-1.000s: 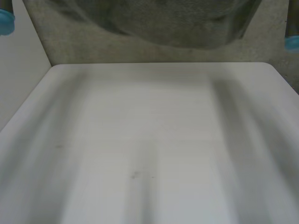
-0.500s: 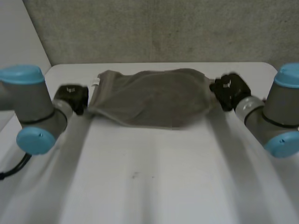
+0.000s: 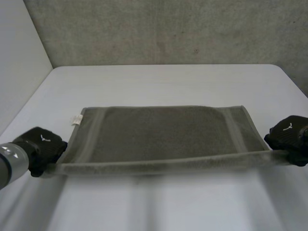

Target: Fold the towel.

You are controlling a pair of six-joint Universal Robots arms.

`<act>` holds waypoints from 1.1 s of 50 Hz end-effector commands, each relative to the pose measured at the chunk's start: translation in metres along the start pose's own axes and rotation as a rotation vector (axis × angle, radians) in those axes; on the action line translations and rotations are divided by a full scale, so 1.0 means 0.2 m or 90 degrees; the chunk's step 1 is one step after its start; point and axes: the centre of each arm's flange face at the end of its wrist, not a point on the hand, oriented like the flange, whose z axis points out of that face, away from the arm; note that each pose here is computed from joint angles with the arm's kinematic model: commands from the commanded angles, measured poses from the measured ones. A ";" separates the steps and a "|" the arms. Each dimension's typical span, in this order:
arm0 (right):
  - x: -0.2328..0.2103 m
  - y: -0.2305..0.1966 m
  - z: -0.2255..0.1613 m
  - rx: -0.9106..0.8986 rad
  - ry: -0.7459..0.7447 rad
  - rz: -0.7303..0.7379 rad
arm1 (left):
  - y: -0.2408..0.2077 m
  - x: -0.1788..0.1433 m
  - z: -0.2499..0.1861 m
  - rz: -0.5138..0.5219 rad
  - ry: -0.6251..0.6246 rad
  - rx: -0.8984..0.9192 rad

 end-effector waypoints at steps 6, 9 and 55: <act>0.08 -0.07 0.12 0.077 0.097 0.025 | -0.14 -0.10 0.13 -0.010 -0.052 0.097; 0.06 -0.10 0.23 0.094 0.105 0.024 | -0.15 -0.11 0.27 -0.017 -0.058 0.106; 0.29 -0.38 0.67 0.281 0.421 0.100 | -0.53 -0.24 0.90 -0.131 -0.206 0.285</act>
